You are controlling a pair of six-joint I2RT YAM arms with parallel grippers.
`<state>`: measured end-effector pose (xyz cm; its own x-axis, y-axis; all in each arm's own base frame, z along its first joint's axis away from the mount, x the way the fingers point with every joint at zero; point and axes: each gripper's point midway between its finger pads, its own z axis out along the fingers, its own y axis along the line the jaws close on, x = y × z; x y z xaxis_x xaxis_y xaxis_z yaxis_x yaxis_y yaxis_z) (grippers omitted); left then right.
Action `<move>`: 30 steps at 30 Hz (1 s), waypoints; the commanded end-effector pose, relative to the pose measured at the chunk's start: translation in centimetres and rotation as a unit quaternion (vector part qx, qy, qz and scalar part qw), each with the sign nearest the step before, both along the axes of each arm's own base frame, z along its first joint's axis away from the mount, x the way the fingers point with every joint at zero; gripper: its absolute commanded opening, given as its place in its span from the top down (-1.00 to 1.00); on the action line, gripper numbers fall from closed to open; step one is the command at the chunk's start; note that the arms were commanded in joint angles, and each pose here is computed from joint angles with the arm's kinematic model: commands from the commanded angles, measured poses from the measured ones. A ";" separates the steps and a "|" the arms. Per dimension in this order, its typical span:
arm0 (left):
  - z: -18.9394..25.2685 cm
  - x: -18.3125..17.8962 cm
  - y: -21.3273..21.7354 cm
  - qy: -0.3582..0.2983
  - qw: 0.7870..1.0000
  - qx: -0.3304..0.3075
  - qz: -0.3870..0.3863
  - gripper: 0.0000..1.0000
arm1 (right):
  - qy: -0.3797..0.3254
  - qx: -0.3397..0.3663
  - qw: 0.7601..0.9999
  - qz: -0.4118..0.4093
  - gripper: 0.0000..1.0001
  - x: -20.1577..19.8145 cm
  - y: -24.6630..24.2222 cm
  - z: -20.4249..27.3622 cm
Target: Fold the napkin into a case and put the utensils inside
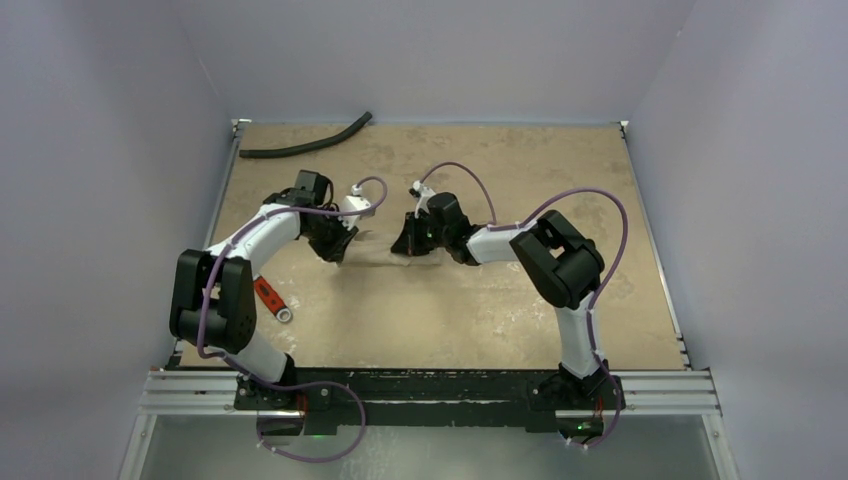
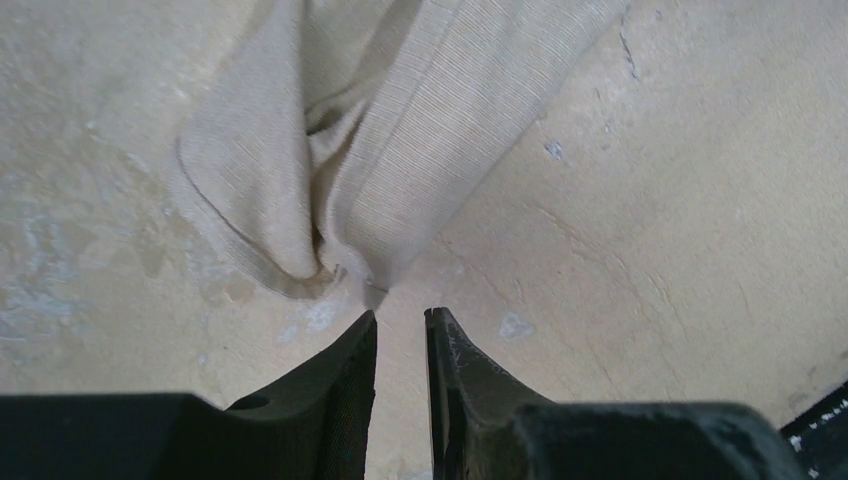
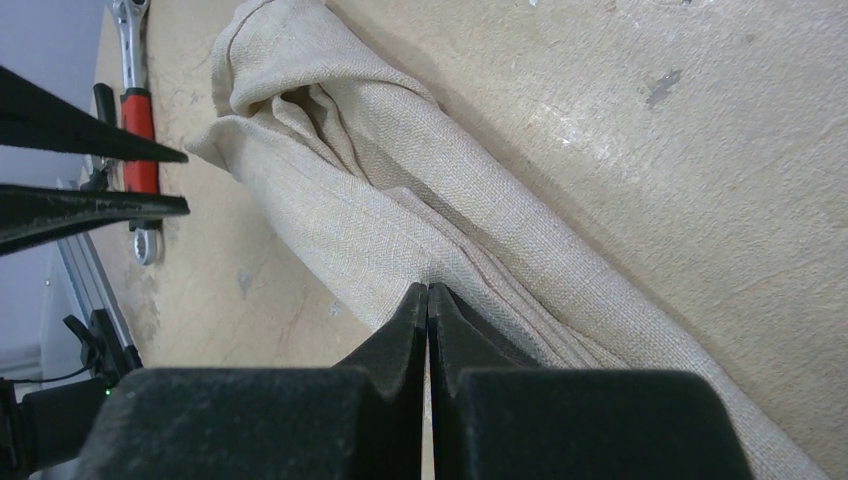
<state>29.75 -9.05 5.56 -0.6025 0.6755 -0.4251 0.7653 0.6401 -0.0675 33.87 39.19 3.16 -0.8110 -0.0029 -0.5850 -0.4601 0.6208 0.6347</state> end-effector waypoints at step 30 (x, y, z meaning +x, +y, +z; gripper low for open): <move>2.0 5.9 -1.3 -0.113 0.992 -0.040 0.036 1.00 | -0.049 0.050 0.997 0.019 1.00 0.2 1.0 4.4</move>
